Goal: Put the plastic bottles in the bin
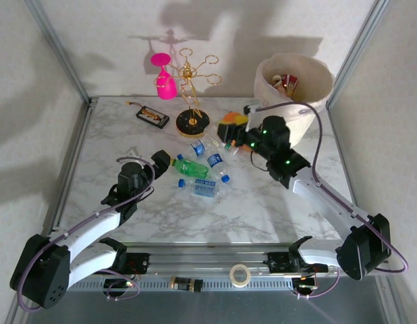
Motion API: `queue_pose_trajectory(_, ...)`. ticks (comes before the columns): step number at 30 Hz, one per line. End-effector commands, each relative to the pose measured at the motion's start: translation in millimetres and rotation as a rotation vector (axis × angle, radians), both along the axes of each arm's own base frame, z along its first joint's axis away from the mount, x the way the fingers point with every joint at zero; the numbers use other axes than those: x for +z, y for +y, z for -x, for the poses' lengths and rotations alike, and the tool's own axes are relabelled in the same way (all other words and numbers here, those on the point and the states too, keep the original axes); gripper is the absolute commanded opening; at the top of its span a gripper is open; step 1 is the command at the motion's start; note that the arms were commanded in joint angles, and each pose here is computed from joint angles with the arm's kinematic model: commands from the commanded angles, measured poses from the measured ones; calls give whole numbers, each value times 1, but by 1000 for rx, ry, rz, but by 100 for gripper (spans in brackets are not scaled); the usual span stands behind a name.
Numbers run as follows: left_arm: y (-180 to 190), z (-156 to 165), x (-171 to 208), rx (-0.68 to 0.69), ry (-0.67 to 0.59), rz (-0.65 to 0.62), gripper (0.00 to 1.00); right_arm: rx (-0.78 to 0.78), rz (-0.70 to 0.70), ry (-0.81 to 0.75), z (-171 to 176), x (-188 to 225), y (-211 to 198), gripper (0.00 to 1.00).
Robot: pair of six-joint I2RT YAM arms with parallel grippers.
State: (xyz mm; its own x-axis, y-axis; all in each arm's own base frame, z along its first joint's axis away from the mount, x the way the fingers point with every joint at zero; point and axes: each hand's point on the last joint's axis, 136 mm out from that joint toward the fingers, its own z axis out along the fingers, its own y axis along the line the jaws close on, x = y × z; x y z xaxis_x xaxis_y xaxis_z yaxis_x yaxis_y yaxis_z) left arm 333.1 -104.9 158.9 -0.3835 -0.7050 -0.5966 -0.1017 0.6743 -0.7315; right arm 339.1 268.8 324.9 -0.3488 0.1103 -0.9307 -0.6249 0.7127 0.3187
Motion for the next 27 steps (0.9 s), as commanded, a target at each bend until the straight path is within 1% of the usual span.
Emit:
queue_pose_trajectory(1,11,-3,8,42,-8,20,99,86,133,72,18,-42,22,74)
queue_pose_trajectory(7,34,-5,1,130,7,74,100,211,434,253,54,-131,52,75)
queue_pose_trajectory(10,38,-6,1,145,4,87,100,254,571,322,65,-167,60,76)
queue_pose_trajectory(13,40,-5,-2,148,9,86,99,288,699,350,73,-194,69,76)
queue_pose_trajectory(19,43,-1,-8,151,18,92,100,301,893,343,72,-221,82,78)
queue_pose_trajectory(27,51,5,-9,173,6,98,100,276,1029,324,58,-247,84,86)
